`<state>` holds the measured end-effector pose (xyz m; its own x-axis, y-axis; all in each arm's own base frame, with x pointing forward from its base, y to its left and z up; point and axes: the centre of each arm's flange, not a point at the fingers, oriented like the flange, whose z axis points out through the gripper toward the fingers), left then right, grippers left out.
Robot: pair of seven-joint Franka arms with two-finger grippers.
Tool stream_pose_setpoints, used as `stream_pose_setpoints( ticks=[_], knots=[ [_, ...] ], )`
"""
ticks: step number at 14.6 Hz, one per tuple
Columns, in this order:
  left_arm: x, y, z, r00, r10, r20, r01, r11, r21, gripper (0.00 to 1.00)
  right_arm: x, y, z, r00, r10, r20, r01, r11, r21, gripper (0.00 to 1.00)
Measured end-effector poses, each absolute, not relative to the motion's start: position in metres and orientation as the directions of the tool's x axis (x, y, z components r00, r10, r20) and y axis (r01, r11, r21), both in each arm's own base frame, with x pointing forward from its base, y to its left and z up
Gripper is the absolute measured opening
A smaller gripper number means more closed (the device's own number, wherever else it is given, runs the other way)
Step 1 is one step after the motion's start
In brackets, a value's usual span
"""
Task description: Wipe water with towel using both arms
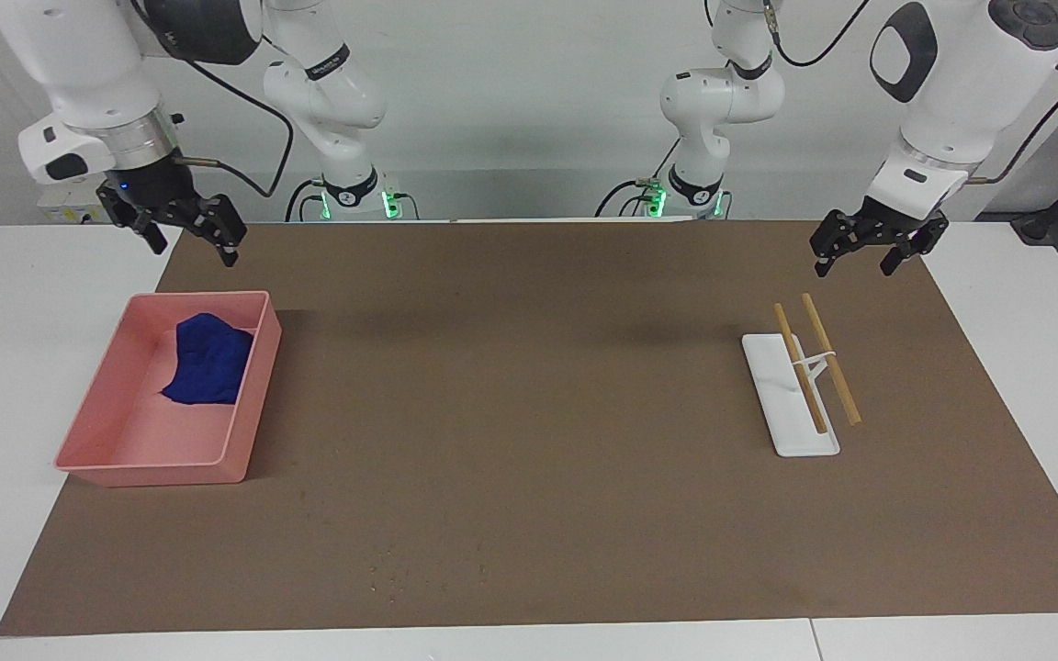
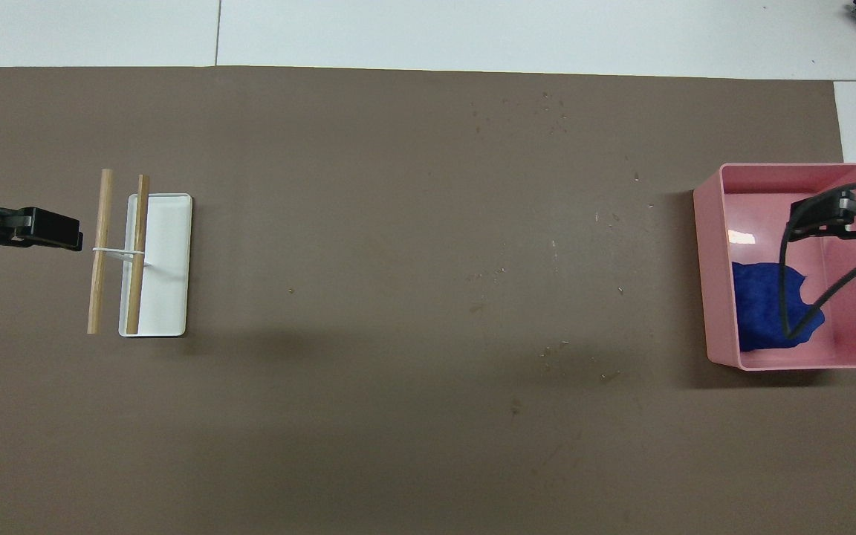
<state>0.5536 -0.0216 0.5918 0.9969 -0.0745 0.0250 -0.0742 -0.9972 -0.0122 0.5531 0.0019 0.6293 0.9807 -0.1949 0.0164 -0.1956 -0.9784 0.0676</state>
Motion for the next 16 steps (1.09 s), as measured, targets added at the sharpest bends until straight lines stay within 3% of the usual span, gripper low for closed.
stream_pose_setpoints(
  ticks=[16],
  knots=[
    [0.554, -0.022, 0.592, 0.997, -0.074, 0.025, -0.074, -0.997, -0.012, 1.00, 0.546, -0.006, 0.654, 0.980, -0.200, -0.010, -0.199, -0.978, 0.069, 1.00]
  ],
)
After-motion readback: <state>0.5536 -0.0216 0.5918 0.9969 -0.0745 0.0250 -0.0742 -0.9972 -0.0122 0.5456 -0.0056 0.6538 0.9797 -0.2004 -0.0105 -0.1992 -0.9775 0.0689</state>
